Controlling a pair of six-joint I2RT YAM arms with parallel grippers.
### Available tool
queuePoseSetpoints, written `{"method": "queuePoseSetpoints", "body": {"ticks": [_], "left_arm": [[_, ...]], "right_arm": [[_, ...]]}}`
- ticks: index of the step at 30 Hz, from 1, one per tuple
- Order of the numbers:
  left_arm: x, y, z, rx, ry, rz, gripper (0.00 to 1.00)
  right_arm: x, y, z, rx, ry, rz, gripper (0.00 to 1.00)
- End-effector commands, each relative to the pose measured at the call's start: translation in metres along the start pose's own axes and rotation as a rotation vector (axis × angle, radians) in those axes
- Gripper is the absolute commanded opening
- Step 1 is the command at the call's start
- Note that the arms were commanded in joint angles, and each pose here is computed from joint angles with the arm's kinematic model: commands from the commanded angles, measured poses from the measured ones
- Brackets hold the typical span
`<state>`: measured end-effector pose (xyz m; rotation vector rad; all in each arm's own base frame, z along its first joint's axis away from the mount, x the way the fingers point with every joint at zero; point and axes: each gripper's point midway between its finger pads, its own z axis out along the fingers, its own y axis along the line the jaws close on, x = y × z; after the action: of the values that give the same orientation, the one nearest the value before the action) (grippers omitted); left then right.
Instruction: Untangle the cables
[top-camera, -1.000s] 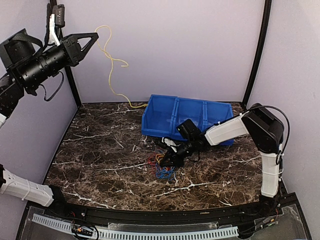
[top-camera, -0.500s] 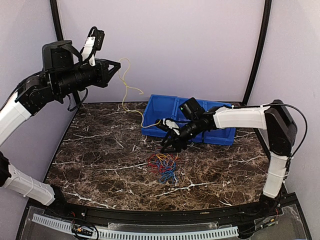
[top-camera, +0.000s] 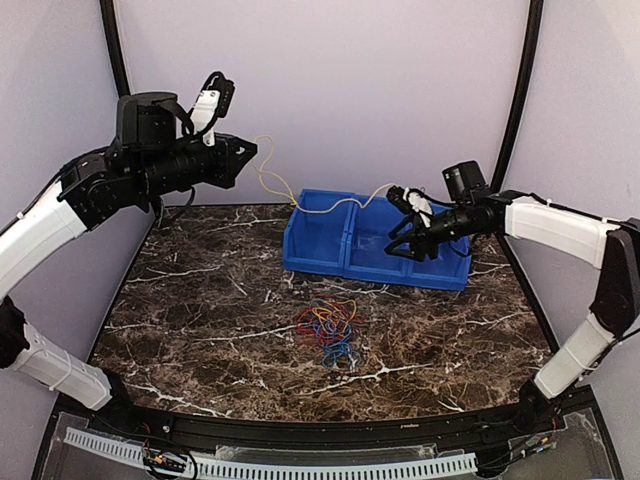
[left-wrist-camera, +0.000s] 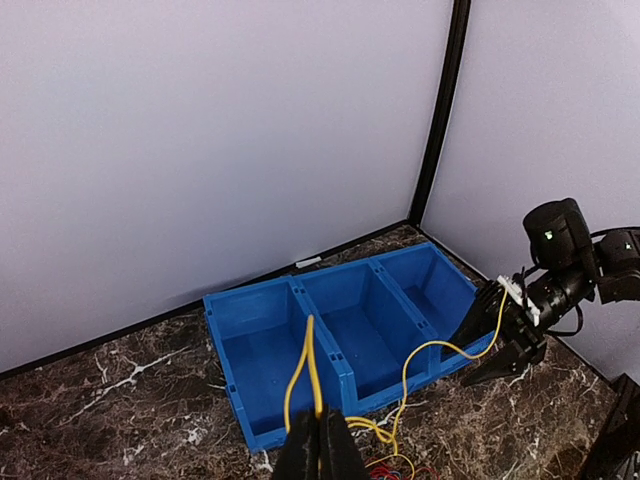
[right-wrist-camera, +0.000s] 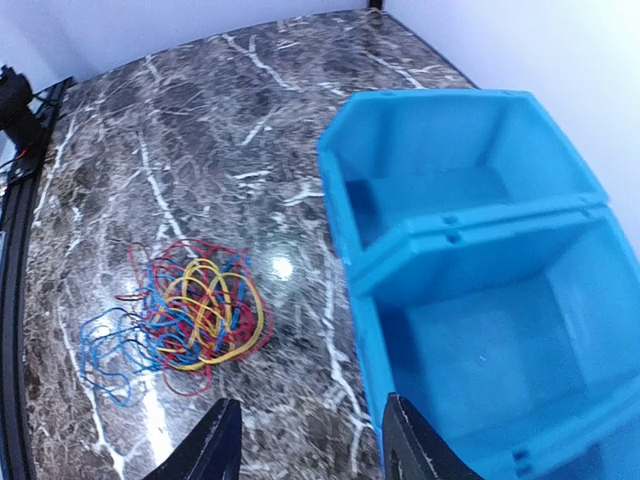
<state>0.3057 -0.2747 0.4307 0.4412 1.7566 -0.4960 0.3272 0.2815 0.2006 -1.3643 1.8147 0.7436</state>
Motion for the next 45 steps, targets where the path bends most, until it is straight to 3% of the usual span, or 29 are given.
{"method": "queuePoseSetpoints", "body": {"ticks": [1, 10, 16, 22, 30, 45], "left_arm": [[-0.016, 0.005, 0.001, -0.003, -0.027, -0.021, 0.00], [-0.038, 0.026, 0.006, -0.063, -0.063, -0.023, 0.00], [-0.051, 0.038, 0.001, -0.076, -0.086, -0.029, 0.00], [-0.030, 0.050, 0.022, -0.079, 0.019, -0.040, 0.00], [-0.015, 0.043, 0.055, -0.013, 0.103, -0.063, 0.00], [-0.023, 0.040, 0.104, 0.012, 0.099, -0.114, 0.00]], "right_arm": [[0.015, -0.035, -0.047, 0.182, -0.044, 0.007, 0.50], [0.089, -0.041, -0.069, 0.315, 0.132, 0.032, 0.51], [0.075, -0.030, -0.073, 0.270, 0.081, 0.072, 0.52], [0.056, -0.036, -0.075, 0.268, -0.004, 0.123, 0.52], [0.097, -0.045, -0.062, 0.339, 0.074, 0.136, 0.53], [0.105, -0.036, -0.051, 0.294, 0.107, 0.100, 0.54]]}}
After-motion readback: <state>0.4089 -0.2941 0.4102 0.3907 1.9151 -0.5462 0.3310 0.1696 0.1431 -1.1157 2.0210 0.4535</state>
